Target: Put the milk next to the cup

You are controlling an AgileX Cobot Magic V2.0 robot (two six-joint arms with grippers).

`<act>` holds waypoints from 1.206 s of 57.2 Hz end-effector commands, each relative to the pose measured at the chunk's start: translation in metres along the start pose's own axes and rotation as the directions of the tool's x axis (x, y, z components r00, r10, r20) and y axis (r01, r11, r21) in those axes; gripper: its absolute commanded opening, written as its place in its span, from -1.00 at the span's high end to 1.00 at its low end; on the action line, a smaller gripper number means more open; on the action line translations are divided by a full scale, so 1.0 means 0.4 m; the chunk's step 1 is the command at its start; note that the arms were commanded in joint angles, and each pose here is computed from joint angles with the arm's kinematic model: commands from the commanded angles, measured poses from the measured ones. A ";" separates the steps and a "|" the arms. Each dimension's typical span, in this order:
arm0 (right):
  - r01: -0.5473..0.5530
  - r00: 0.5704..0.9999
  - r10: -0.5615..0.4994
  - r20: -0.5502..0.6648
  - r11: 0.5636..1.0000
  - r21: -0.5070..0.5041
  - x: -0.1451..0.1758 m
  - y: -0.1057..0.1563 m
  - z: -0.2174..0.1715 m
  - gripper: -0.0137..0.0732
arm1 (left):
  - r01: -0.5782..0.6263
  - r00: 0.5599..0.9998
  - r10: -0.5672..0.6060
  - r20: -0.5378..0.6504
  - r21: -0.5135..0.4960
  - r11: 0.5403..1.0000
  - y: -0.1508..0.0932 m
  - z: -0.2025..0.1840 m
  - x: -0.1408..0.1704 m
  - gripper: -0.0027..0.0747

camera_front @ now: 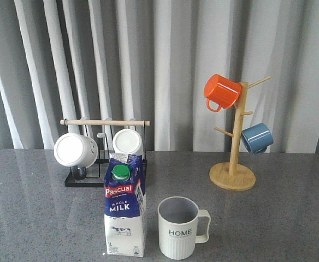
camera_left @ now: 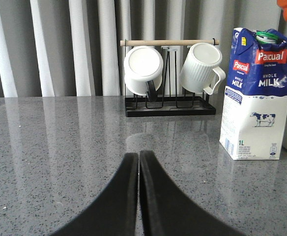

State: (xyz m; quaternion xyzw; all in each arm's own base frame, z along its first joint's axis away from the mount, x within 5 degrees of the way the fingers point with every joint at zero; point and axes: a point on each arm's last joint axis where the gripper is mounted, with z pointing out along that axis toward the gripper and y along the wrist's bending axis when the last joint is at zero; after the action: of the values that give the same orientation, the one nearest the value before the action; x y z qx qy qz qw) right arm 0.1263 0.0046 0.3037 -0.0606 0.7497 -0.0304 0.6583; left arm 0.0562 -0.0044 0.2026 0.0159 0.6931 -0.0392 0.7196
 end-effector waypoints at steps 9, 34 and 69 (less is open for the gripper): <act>0.013 0.986 -0.016 0.167 1.000 0.022 0.065 0.008 -0.092 0.70 | 0.017 0.995 -0.017 0.102 0.003 1.000 -0.001 -0.005 -0.035 0.95; -0.011 0.996 0.008 0.094 0.999 0.031 0.297 0.034 -0.138 0.70 | 0.017 0.995 -0.017 0.102 0.003 1.000 -0.001 -0.005 -0.035 0.95; -0.004 0.994 0.000 0.109 0.999 0.041 0.294 0.032 -0.138 0.70 | 0.017 0.995 -0.017 0.102 0.003 1.000 -0.001 -0.005 -0.035 0.95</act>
State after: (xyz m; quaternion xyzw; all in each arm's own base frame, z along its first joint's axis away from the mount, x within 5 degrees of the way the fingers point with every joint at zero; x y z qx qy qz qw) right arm 0.0563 0.0000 0.1896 -0.0440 0.7394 -0.0342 0.6710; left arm 0.0563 -0.0044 0.2019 0.0160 0.6941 -0.0391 0.7186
